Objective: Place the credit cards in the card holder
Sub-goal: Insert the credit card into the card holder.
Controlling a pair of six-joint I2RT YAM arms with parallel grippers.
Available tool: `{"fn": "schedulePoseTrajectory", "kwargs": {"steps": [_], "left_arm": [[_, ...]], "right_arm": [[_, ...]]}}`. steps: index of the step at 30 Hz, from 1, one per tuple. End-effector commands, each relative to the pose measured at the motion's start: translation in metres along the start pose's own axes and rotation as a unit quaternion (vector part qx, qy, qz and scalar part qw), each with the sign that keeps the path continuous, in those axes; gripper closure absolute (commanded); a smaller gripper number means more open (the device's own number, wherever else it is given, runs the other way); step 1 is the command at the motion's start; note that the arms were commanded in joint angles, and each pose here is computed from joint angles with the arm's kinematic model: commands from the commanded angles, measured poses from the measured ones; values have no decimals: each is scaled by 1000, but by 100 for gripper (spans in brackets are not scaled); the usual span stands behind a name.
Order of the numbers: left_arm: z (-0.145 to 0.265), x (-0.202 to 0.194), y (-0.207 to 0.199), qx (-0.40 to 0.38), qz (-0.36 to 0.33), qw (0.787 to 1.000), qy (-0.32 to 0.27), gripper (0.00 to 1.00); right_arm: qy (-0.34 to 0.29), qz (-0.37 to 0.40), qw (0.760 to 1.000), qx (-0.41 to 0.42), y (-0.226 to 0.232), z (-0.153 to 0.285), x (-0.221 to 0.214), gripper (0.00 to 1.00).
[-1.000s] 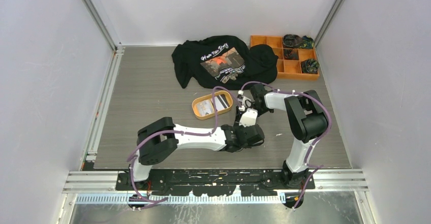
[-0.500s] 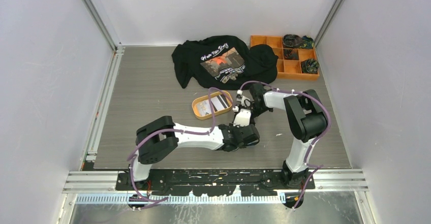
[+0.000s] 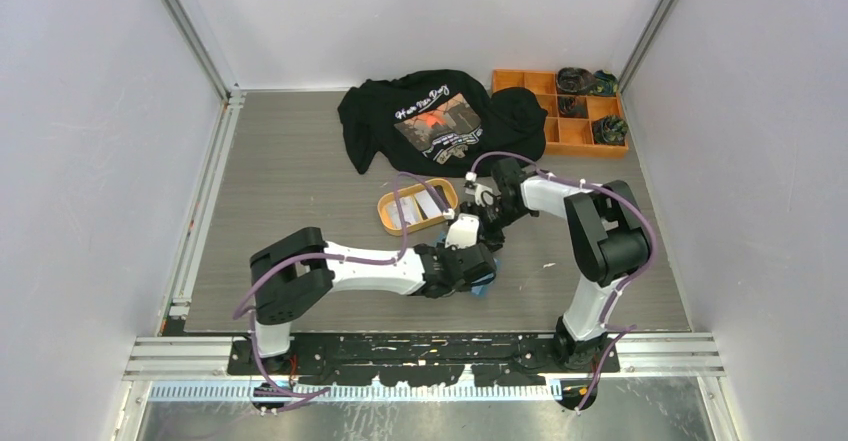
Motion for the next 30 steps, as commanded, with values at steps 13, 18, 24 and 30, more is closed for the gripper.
{"fn": "schedulePoseTrajectory", "kwargs": {"steps": [13, 18, 24, 30], "left_arm": [[61, 12, -8, -276, -10, 959, -63, 70], [79, 12, 6, -306, -2, 947, -93, 69], [88, 8, 32, -298, 14, 947, -119, 62], [93, 4, 58, -290, 46, 947, -133, 43]], "right_arm": [[-47, 114, 992, -13, 12, 47, 5, 36], [-47, 171, 984, -5, 16, 64, -1, 35], [-54, 269, 961, 32, 26, 93, -14, 36], [-86, 427, 896, 83, 45, 114, -41, 38]]}}
Point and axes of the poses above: each gripper's point midway between its finger pads, its own z axis back along the fingers, its own y axis along the line the jaws close on, x = y × z, the point moved 8 cm from there along z, back along the fingers, and after that the axes turned 4 degrees about -z, right-handed, at the moved point
